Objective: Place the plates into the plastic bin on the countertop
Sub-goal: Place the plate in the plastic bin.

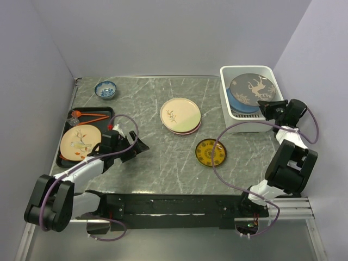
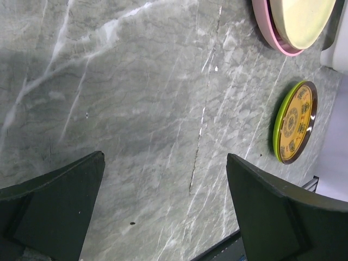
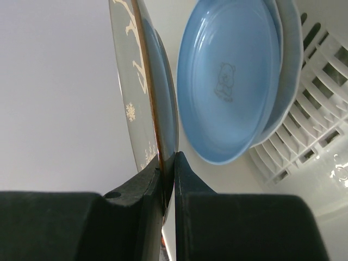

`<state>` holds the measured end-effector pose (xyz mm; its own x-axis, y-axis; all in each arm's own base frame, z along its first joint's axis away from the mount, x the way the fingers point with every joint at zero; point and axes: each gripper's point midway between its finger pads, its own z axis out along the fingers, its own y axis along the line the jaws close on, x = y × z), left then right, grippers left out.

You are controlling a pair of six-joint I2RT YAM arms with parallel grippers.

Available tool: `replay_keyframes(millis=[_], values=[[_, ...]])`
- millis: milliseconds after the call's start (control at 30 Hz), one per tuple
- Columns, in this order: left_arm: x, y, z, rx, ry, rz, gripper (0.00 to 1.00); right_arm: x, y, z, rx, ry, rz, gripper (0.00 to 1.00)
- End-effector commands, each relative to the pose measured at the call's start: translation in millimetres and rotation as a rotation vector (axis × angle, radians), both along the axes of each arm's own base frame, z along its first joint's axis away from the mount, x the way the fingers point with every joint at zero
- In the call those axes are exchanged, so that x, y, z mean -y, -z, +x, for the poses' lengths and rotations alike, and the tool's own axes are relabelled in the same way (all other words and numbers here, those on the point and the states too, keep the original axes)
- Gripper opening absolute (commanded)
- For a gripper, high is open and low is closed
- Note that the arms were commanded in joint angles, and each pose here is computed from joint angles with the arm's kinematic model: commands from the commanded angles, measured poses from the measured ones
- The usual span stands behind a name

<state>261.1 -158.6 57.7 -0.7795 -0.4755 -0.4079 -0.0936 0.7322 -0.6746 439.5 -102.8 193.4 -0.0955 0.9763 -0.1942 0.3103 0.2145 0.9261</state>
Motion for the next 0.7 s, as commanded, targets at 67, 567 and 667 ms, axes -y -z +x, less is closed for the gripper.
replay_keyframes(millis=[67, 567, 667], values=[[6, -17, 14, 0.065, 0.026, -0.007, 0.99, 6, -75, 18, 0.213, -0.027, -0.083, 0.07], [8, -11, 15, 0.049, 0.027, -0.006, 0.99, 2, -76, 48, 0.127, -0.057, -0.105, 0.13], [7, -10, 14, 0.048, 0.027, 0.000, 0.99, 1, -67, 55, 0.101, -0.066, -0.104, 0.13]])
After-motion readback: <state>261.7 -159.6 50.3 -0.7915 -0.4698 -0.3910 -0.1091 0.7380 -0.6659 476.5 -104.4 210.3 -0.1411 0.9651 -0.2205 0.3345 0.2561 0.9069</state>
